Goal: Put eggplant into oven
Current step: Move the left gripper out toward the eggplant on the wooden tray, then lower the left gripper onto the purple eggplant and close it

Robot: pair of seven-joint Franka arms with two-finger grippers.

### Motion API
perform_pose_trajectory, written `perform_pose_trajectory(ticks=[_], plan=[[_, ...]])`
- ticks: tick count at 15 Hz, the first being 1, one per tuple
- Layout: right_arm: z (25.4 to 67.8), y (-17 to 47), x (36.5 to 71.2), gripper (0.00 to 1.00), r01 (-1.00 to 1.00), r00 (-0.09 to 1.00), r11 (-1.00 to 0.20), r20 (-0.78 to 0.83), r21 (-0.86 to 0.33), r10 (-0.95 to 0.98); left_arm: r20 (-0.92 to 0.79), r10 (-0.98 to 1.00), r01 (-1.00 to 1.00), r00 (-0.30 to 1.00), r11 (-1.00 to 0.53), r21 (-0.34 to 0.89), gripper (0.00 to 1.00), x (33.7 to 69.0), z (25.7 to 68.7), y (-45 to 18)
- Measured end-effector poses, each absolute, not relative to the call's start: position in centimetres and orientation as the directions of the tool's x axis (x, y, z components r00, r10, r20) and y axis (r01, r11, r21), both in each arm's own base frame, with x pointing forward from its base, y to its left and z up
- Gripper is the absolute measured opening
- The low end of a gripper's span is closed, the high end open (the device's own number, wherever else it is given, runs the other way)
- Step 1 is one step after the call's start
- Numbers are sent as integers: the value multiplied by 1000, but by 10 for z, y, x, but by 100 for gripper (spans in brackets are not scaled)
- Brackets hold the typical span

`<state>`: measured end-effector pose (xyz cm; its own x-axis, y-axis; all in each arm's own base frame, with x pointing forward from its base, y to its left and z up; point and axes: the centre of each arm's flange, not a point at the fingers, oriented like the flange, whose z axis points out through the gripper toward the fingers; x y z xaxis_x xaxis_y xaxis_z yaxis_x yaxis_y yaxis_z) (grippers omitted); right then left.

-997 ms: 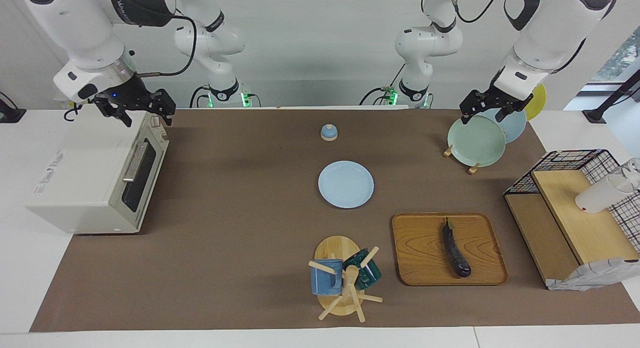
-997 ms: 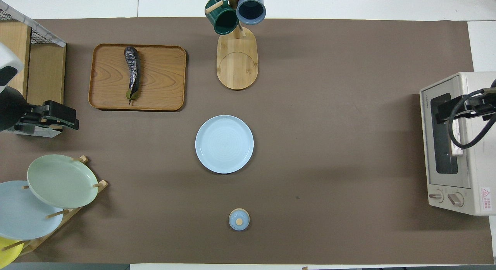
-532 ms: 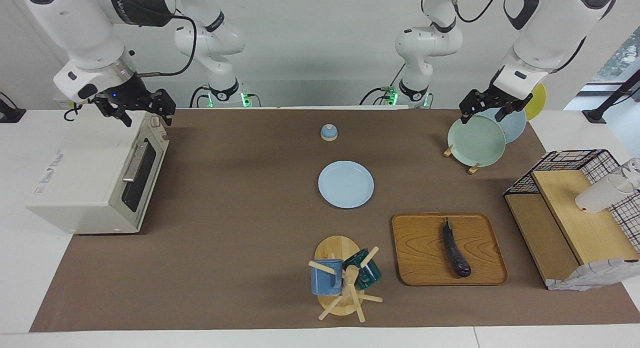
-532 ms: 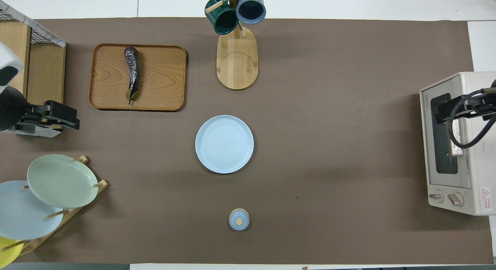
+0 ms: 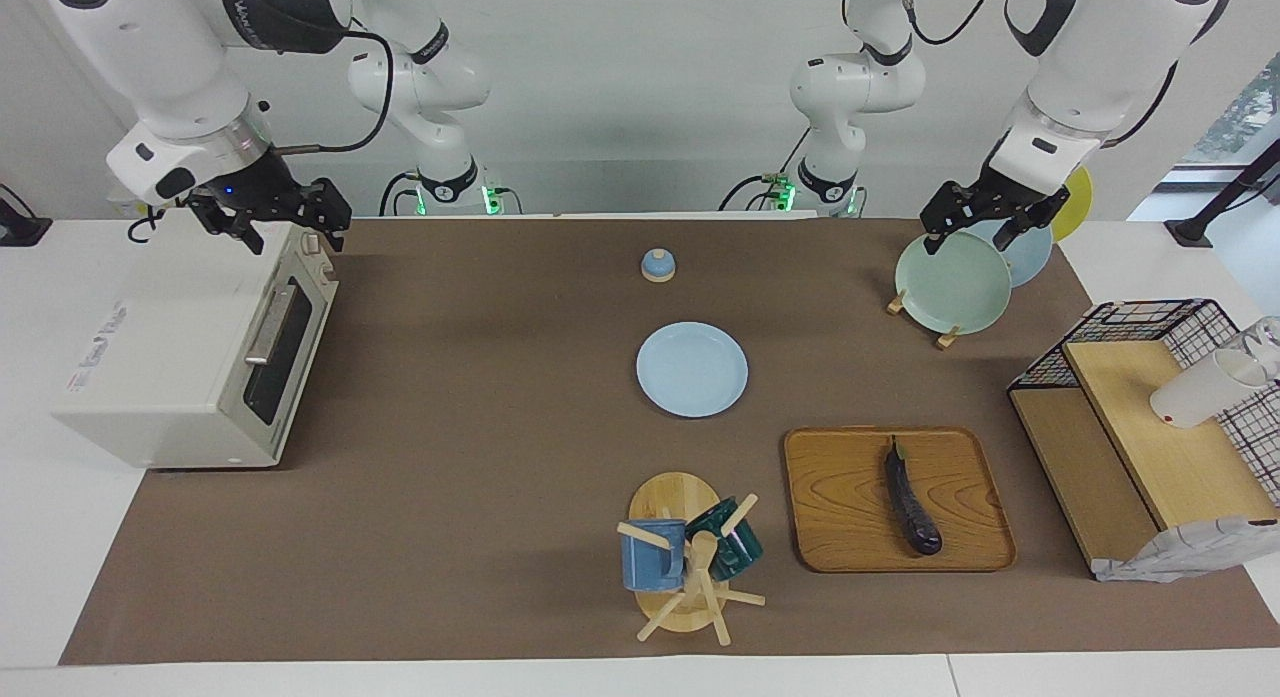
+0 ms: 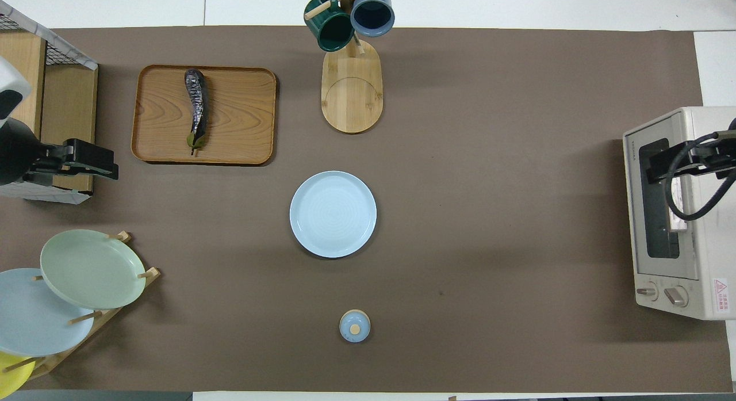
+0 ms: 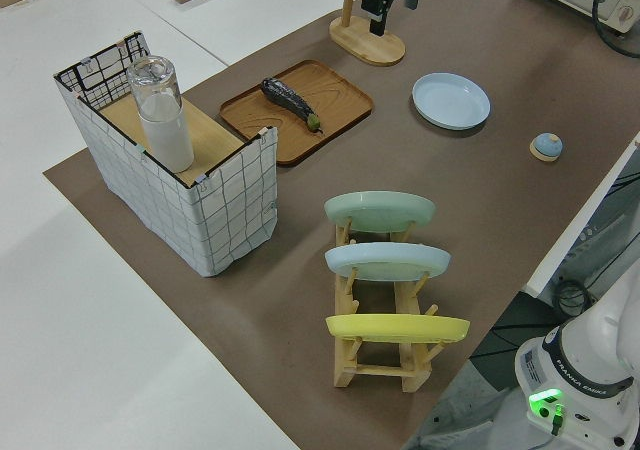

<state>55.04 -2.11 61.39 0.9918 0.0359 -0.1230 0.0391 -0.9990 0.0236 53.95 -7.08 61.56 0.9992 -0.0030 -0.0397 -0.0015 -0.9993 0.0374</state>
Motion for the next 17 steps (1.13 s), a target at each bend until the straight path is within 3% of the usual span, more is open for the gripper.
perform_pose_trajectory(ticks=[4,9,12,17], plan=[[614,-21,550,100,39,992,-999,-123,24,36,-76,0,4,997,-999,51,100,582,576,-70],[614,-21,550,100,39,992,-999,-123,24,36,-92,11,19,996,-996,86,100,670,471,-71],[614,-21,550,100,39,992,-999,-123,24,36,-97,8,18,995,-995,98,100,693,417,-73],[614,-21,550,100,39,992,-999,-123,24,36,-37,-17,-12,999,-993,115,100,714,370,-75]])
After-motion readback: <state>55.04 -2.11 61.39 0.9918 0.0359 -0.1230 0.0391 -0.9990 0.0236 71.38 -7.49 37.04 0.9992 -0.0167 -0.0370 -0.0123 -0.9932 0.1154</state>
